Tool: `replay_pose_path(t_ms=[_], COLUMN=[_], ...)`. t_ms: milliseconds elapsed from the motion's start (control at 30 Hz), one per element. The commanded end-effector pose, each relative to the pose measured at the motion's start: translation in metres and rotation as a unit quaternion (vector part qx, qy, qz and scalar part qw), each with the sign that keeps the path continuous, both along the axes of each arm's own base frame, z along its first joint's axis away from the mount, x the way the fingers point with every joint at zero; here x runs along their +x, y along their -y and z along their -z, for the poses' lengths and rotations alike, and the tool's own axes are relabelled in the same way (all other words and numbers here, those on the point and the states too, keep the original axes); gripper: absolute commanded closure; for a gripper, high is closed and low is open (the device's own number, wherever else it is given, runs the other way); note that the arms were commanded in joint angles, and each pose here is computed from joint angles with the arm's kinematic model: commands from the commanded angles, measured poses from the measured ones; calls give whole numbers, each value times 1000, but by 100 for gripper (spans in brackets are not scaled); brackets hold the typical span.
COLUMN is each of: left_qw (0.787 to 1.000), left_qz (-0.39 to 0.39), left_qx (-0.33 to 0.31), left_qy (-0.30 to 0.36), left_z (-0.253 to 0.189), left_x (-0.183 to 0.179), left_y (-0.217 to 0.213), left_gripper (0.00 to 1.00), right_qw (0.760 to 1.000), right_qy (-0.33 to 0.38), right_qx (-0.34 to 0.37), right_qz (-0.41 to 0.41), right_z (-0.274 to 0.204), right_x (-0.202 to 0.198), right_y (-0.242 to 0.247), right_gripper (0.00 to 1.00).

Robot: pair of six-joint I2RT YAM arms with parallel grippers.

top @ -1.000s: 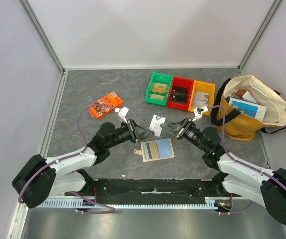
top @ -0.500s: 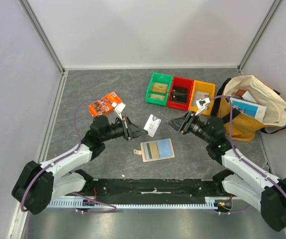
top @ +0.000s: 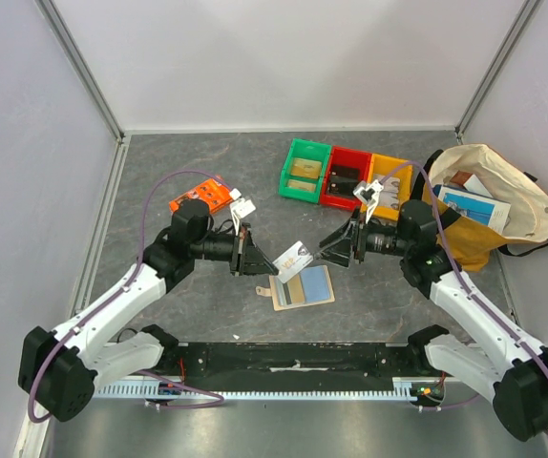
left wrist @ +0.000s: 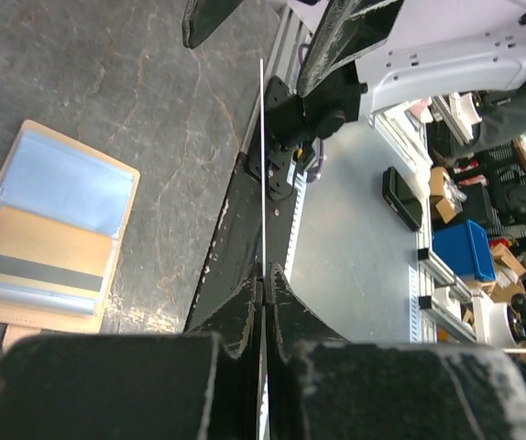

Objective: Take the credit cards out of the card holder
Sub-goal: Remove the credit card from the card holder, then place the credit card in the storage box.

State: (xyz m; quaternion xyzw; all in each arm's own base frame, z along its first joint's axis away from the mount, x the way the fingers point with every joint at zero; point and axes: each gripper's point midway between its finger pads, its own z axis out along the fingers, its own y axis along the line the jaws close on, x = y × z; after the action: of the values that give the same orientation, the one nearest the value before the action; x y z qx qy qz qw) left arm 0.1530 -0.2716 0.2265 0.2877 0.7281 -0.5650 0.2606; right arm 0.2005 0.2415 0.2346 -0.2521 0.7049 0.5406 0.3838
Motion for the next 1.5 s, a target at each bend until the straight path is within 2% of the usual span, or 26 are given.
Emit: replay_pose_path(t_ms=[0, 267, 333, 367, 500, 567, 633, 733, 867, 933, 967, 1067, 1133, 1233, 1267, 1367, 1467], left_qw=[998, 997, 997, 997, 997, 998, 998, 990, 958, 932, 912, 862, 849, 829, 815, 806, 802], left_qz=[61, 78, 80, 79, 69, 42, -1, -85, -225, -302, -347, -436, -462, -497, -515, -531, -535], left_qx=[-3, -11, -12, -12, 1, 22, 49, 97, 164, 189, 204, 243, 246, 242, 246, 241, 245], left_qy=[10, 15, 16, 19, 25, 31, 39, 48, 68, 73, 77, 83, 72, 91, 99, 105, 103], left_z=[-6, -12, -13, -14, -11, -6, -2, 3, 5, 6, 7, 18, 24, 17, 14, 10, 12], left_x=[-16, -17, -18, -18, -15, -8, 5, 32, 74, 93, 103, 118, 117, 116, 118, 117, 115], left_y=[-2, 1, 1, 1, -1, -3, -9, -27, -73, -101, -118, -158, -174, -189, -197, -203, -205], left_gripper=[98, 98, 98, 98, 98, 89, 73, 44, 27, 23, 20, 14, 14, 14, 14, 10, 9], right_qw=[997, 993, 992, 992, 993, 994, 996, 999, 990, 976, 965, 915, 876, 820, 809, 780, 764], right_qy=[38, 32, 32, 32, 36, 32, 25, 6, -33, -57, -68, -81, -81, -75, -76, -85, -100], right_qx=[19, 16, 12, 9, 4, -1, -11, -31, -97, -132, -152, -223, -255, -288, -294, -315, -334], right_qz=[-71, -108, -119, -121, -110, -102, -86, -38, 99, 165, 202, 325, 402, 490, 503, 533, 544], right_z=[-22, -18, -17, -16, -16, -15, -11, -3, 20, 30, 36, 44, 42, 32, 32, 35, 50], right_x=[-16, -27, -30, -30, -27, -25, -19, 0, 46, 66, 77, 107, 123, 146, 153, 174, 193], right_y=[-6, -24, -30, -31, -31, -30, -28, -17, 15, 35, 48, 94, 128, 173, 181, 199, 207], right_gripper=[35, 39, 43, 50, 91, 100, 100, 100, 100, 100, 100, 100, 100, 100, 100, 100, 100])
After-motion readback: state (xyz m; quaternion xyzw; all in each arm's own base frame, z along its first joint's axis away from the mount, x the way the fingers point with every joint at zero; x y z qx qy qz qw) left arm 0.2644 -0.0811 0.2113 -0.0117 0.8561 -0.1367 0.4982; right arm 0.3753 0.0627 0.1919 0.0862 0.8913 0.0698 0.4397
